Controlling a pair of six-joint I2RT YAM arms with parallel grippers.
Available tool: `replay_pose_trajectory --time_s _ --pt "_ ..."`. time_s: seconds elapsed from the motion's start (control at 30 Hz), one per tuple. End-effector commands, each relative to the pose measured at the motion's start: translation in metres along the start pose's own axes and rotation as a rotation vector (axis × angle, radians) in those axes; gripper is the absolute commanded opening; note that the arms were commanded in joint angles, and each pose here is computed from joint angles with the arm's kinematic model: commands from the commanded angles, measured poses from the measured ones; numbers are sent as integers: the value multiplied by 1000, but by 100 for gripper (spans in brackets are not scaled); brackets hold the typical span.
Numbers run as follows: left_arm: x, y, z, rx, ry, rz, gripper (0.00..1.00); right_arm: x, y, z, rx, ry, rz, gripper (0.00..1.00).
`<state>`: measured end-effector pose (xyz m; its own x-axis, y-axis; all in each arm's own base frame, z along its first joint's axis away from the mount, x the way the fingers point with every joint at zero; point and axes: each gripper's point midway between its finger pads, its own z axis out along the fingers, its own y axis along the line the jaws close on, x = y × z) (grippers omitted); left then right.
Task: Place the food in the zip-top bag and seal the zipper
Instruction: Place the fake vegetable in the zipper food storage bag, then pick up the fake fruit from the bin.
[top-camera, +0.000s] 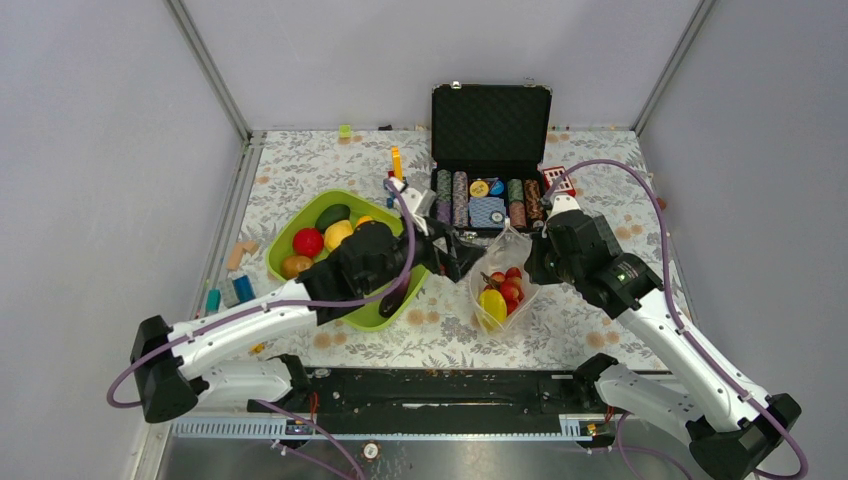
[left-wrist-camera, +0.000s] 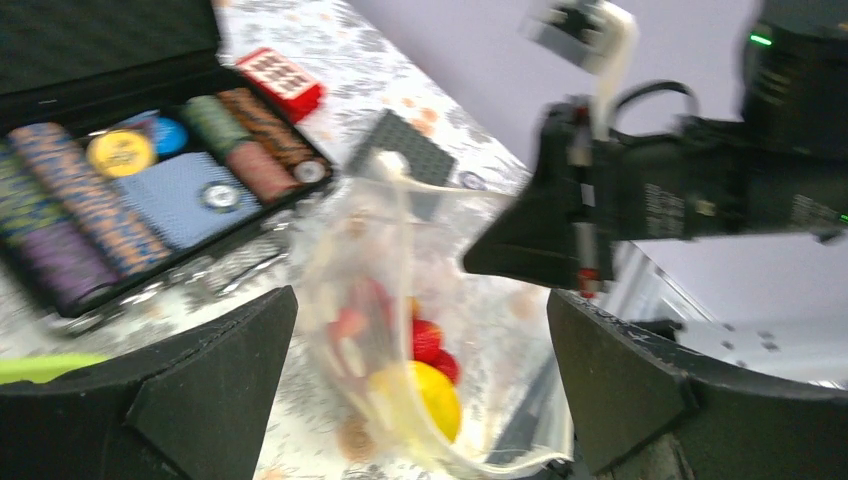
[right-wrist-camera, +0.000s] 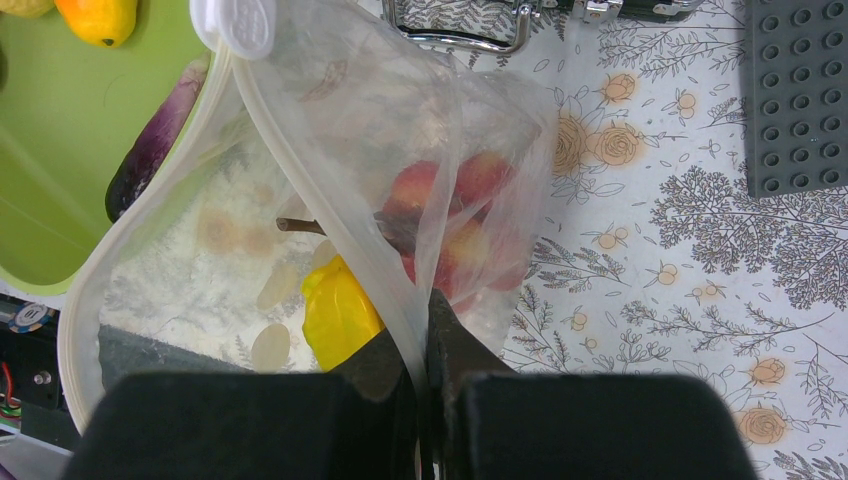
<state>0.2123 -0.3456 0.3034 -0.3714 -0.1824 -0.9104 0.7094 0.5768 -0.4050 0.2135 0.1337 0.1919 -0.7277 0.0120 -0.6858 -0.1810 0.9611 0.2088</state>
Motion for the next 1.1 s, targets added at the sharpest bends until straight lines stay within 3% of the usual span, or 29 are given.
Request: replay_pose_trajectory --time_s 0.0,0.37,0.63,1.07 --pt "-3 61 -22 -243 -33 -52 99 -7 1 -2 -12 -32 5 2" --pt "19 139 -70 -545 -12 -170 99 -7 1 -1 -10 -32 1 2" --pt "40 176 -88 -667 12 -228 99 -6 1 1 -13 -29 -1 2" --pt "75 224 -85 -792 109 -310 99 -8 2 3 -15 -38 -1 2"
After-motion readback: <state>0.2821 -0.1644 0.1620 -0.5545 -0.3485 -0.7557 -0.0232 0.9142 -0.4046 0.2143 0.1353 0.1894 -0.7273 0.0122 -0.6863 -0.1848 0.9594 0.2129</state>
